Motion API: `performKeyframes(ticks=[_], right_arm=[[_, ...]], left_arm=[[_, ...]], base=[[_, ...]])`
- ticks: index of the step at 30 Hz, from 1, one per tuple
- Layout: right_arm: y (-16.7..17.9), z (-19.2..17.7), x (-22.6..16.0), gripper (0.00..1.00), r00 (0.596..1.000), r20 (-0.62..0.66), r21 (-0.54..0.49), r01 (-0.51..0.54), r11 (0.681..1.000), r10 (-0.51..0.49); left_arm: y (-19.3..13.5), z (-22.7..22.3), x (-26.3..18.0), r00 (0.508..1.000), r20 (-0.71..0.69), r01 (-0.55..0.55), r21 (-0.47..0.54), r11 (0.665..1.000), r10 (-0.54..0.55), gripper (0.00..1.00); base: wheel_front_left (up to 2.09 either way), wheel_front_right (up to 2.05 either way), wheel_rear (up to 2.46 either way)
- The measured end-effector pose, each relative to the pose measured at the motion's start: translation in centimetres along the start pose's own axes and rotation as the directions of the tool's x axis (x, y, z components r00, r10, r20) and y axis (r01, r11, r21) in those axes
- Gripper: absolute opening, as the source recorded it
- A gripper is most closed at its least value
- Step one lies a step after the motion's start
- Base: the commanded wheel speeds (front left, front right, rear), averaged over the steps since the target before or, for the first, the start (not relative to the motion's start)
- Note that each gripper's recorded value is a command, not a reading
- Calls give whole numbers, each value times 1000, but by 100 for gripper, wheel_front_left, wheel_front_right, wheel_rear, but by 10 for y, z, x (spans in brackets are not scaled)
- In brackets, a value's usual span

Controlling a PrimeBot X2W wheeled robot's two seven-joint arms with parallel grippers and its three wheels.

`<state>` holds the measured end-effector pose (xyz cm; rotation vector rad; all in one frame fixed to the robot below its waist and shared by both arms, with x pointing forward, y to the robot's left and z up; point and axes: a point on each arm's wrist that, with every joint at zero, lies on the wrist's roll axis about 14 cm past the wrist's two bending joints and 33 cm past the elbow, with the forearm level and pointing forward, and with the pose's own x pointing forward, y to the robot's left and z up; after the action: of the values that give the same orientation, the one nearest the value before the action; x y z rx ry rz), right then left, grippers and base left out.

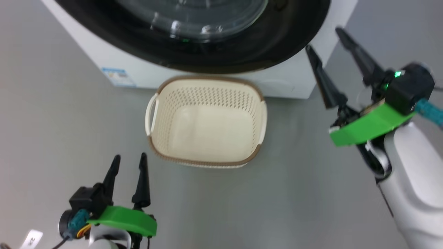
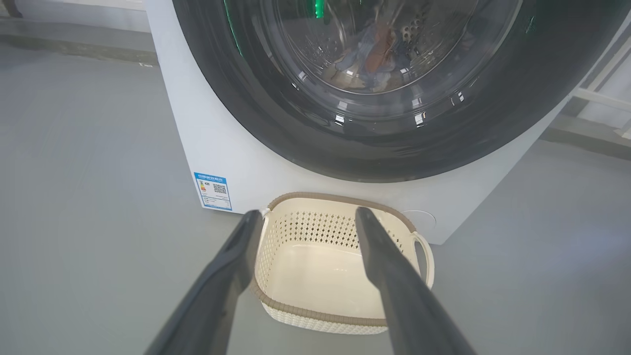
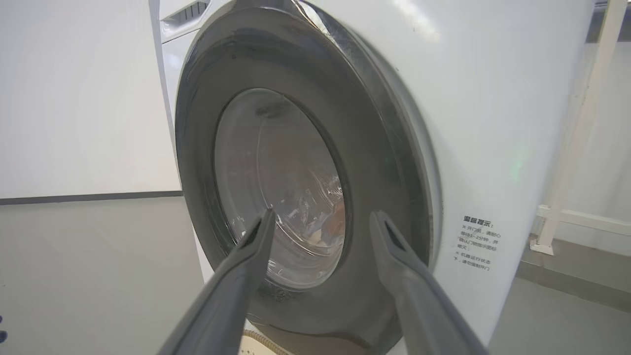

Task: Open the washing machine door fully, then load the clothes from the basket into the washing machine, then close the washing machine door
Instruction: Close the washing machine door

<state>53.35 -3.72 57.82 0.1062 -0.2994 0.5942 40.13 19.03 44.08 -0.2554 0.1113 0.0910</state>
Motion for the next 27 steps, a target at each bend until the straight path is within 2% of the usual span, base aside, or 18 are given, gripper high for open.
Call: performKeyframes(ticks=[13, 27], right_arm=[[-20, 48, -87, 100, 986, 15, -73, 167, 983, -166], [-49, 70, -194, 100, 912, 16, -101, 408, 907, -409]], left_arm=[[-15, 11, -25, 998, 34, 56, -16, 998, -55, 100], [-37, 23, -41, 989, 75, 131, -11, 991, -130, 100]], base=[[0, 0, 0], [0, 0, 0]])
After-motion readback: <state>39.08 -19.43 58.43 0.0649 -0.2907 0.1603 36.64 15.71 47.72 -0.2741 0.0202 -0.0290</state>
